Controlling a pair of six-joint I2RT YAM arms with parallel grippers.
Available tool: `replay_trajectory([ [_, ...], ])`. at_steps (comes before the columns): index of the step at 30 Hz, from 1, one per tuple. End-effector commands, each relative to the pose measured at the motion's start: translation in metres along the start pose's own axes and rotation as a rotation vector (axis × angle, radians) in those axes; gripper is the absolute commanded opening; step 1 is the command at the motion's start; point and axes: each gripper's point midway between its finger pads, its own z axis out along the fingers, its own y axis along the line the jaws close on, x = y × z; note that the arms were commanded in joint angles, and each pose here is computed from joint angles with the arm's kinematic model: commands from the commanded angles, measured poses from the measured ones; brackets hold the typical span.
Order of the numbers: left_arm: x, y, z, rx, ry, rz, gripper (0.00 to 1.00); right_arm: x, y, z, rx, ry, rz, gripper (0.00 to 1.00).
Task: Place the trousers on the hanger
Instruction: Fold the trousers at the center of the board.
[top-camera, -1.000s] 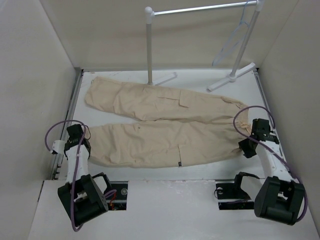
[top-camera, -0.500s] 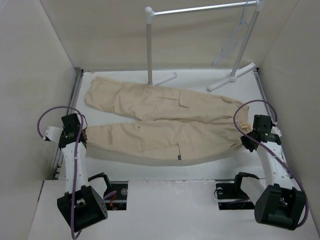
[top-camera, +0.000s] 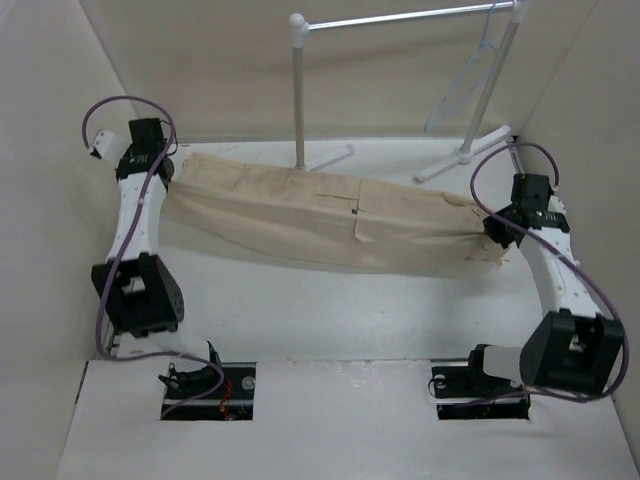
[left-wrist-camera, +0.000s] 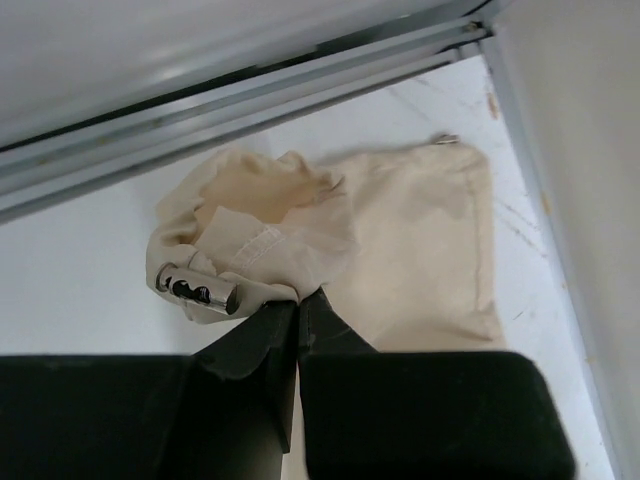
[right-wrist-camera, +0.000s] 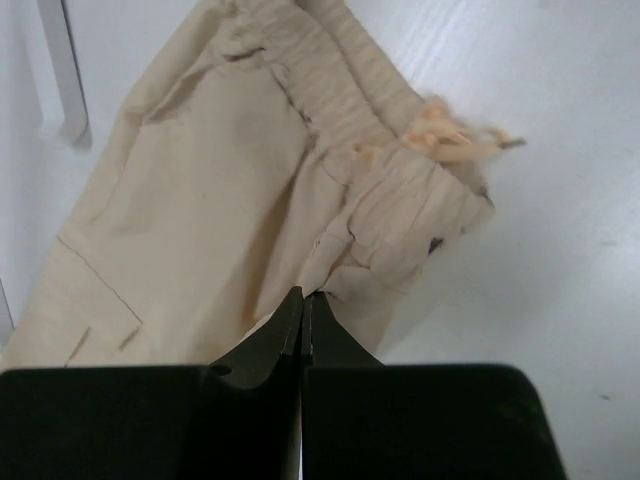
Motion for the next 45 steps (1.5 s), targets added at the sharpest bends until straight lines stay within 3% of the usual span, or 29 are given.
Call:
replay_trajectory([
  [1, -0.028, -0.054, 0.035, 0.035, -0.093, 0.026, 0.00, -0.043, 0.048, 0.018, -0.058, -0.090, 0.024, 0.00],
  [7, -0.024, -0.142, 0.102, 0.099, -0.112, 0.092, 0.00, -0.070, 0.106, 0.076, -0.044, -0.056, 0.025, 0.00],
  [13, 0.000, -0.190, 0.157, 0.190, -0.139, 0.043, 0.07, -0.079, 0.152, 0.136, -0.014, -0.035, 0.020, 0.04],
  [15, -0.001, -0.204, 0.160, 0.236, -0.156, 0.031, 0.14, -0.083, 0.168, 0.147, -0.035, -0.038, 0.040, 0.15],
  [18, 0.005, -0.214, 0.150, 0.302, -0.115, 0.040, 0.46, -0.078, 0.178, 0.144, -0.044, -0.036, 0.044, 0.47],
  [23, 0.001, -0.160, 0.108, 0.263, -0.098, 0.071, 0.66, -0.068, 0.171, 0.098, -0.104, -0.050, 0.009, 0.60],
  [28, 0.040, -0.066, 0.093, 0.165, 0.026, 0.046, 0.72, -0.049, 0.133, 0.063, -0.168, -0.071, 0.001, 0.59],
  [32, 0.086, -0.027, 0.098, 0.144, 0.188, -0.059, 0.73, -0.017, 0.104, 0.060, -0.222, -0.015, 0.015, 0.59],
  [36, 0.117, -0.031, 0.109, 0.208, 0.302, -0.122, 0.75, -0.002, 0.073, 0.077, -0.193, 0.033, 0.052, 0.63],
  [45, 0.144, -0.039, 0.152, 0.172, 0.329, -0.149, 0.73, -0.015, 0.040, 0.121, -0.115, 0.071, 0.121, 0.69],
])
